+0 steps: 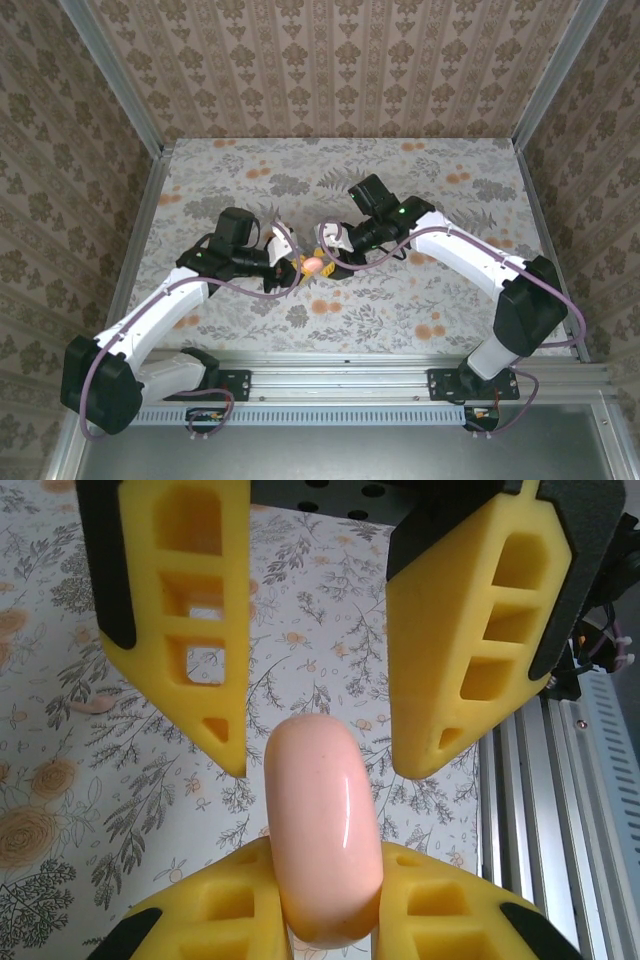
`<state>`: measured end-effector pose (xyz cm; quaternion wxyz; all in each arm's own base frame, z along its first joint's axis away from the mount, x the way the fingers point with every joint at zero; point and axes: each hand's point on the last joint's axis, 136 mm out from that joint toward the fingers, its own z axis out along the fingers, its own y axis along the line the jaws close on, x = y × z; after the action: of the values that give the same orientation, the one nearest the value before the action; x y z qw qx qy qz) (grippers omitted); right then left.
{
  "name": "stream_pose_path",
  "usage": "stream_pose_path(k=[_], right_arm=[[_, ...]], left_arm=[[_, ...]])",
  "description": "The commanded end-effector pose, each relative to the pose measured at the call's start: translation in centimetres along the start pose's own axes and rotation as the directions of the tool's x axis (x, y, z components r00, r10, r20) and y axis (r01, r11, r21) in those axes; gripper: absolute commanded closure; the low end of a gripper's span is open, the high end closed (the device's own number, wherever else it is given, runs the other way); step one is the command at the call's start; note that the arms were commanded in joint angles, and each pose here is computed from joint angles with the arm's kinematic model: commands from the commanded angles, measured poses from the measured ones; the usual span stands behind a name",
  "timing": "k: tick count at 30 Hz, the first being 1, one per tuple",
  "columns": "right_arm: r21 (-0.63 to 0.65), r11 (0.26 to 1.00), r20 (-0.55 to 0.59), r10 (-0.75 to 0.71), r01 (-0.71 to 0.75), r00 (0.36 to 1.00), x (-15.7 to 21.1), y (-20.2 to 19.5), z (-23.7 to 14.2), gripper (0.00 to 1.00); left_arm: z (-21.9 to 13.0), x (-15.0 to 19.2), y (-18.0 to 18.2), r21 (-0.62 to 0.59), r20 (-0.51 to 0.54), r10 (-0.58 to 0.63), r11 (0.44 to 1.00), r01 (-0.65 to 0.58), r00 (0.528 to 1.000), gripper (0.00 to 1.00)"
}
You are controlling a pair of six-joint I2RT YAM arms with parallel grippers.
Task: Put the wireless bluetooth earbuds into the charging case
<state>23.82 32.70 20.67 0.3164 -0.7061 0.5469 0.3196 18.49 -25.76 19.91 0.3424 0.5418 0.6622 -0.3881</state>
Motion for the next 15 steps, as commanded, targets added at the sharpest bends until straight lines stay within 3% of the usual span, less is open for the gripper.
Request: stream_pose_path(k=[1, 6, 11, 15], right_arm=[[-0.062, 0.998, 0.036, -0.008, 0.011, 0.999, -0.96, 0.81, 0.11, 0.55], [-0.08, 0.997, 0.034, -0.006, 0.008, 0.999, -0.96, 1.02, 0.12, 0.64], [-0.086, 0.996, 0.051, -0.015, 0.019, 0.999, -1.34, 1.18, -0.01, 0.85], [-0.055, 0.998, 0.042, -0.04, 0.042, 0.998, -1.29, 0.81, -0.16, 0.92]], left_arm=[[-0.71, -1.94, -1.0, 0.021, 0.049, 0.07, 0.997, -0.071, 0.996, 0.84], [-0.87, -2.22, -1.23, 0.021, 0.063, 0.069, 0.997, -0.071, 0.996, 0.84], [-0.88, -2.1, -1.27, 0.017, 0.061, 0.065, 0.998, -0.066, 0.996, 0.83], [-0.96, -2.17, -1.19, 0.008, 0.061, 0.064, 0.998, -0.065, 0.996, 0.71]])
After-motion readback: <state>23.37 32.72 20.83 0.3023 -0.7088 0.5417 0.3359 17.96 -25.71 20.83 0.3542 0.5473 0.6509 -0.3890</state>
